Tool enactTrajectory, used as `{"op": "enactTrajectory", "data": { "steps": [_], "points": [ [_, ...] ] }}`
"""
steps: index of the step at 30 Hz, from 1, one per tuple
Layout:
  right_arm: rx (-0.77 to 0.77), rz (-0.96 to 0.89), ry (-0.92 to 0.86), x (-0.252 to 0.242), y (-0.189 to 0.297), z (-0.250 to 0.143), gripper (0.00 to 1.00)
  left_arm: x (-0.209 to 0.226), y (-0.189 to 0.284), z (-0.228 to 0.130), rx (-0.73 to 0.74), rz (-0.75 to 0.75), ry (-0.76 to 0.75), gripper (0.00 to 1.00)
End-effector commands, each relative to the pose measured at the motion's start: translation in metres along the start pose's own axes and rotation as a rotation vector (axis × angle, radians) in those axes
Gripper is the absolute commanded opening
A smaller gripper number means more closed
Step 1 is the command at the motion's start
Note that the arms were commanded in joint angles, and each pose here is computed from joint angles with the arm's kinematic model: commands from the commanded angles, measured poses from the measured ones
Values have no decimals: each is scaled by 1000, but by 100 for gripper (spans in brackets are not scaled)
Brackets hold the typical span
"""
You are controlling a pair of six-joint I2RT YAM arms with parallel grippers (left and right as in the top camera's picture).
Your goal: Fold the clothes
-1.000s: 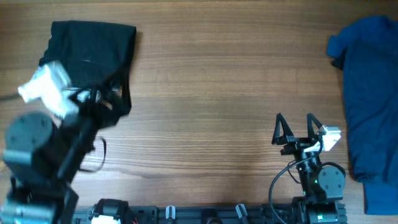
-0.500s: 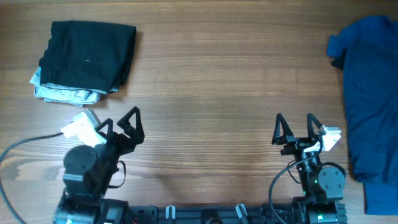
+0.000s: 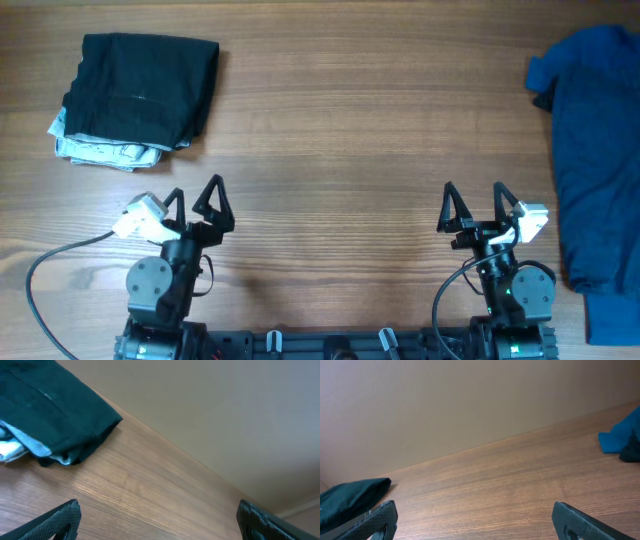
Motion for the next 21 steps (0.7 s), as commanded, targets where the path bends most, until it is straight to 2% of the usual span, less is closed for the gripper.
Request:
{"op": "enactTrajectory", "data": {
  "steps": [1, 21],
  "points": [
    [-8, 0, 4, 0, 0, 0, 100, 6, 1, -2, -34, 26, -19, 100],
    [-8, 0, 5, 0, 0, 0, 100, 7, 9, 12, -123, 27, -31, 100]
  ]
}}
Point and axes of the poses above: each gripper's point midway between its finger pads, its own y axis back along the fingers, its own x axis along the line the jaws close on, z = x × y, the point moved 7 cm from there along y, back along the fingers, and after that the axes turned 7 degrees about -y, right-handed, at the moved point
